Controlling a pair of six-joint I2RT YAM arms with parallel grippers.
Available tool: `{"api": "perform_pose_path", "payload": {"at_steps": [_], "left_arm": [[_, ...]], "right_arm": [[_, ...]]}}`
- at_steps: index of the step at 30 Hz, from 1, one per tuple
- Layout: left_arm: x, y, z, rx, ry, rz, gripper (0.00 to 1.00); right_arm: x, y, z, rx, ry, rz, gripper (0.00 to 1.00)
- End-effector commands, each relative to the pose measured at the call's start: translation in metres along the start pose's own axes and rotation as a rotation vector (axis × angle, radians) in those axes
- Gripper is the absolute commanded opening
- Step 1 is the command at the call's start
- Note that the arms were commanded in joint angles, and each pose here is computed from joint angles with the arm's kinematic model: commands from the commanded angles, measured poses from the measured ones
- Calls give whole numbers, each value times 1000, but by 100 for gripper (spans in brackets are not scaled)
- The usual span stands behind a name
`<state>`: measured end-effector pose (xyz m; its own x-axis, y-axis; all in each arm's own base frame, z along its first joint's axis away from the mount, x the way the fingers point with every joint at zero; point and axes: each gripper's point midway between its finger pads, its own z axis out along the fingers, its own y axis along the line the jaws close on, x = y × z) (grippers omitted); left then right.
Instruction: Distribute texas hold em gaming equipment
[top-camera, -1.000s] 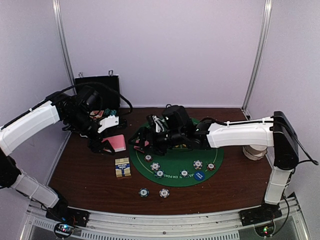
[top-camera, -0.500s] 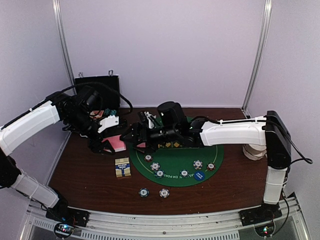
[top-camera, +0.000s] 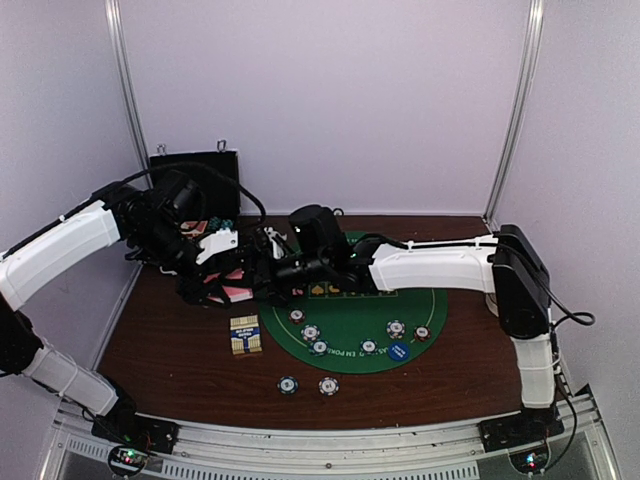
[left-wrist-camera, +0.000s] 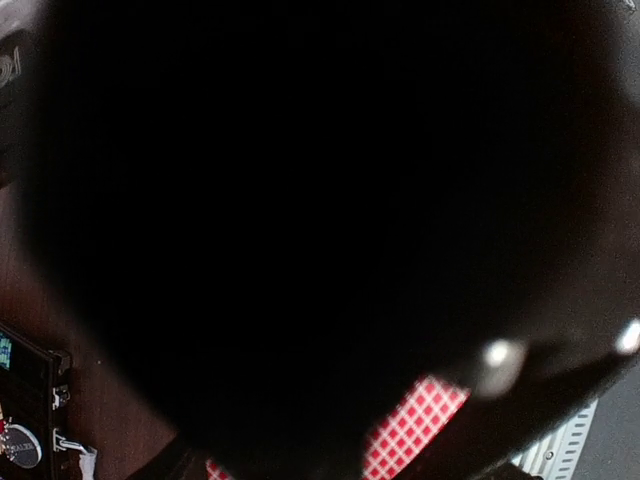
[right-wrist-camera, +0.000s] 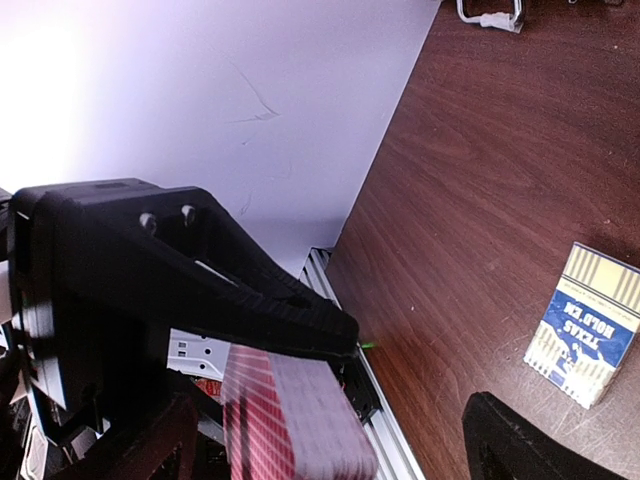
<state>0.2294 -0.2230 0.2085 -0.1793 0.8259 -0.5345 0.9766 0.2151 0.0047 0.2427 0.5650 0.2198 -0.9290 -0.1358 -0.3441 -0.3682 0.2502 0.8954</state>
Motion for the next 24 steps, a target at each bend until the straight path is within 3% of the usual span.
{"api": "perform_pose_path", "payload": {"at_steps": [1,17,24], "left_arm": [[-13,4,-8,-13,-51,9,0],[-13,2,-10,-14,-57,11,0],[-12,1,-10,-16,-54,11,0]], "right_arm": [[-2,10,8,-23,12,16,95],[-1,-40,-11,98,-19,130,79],[-3,-39,-23,97,-30,132,67]]}}
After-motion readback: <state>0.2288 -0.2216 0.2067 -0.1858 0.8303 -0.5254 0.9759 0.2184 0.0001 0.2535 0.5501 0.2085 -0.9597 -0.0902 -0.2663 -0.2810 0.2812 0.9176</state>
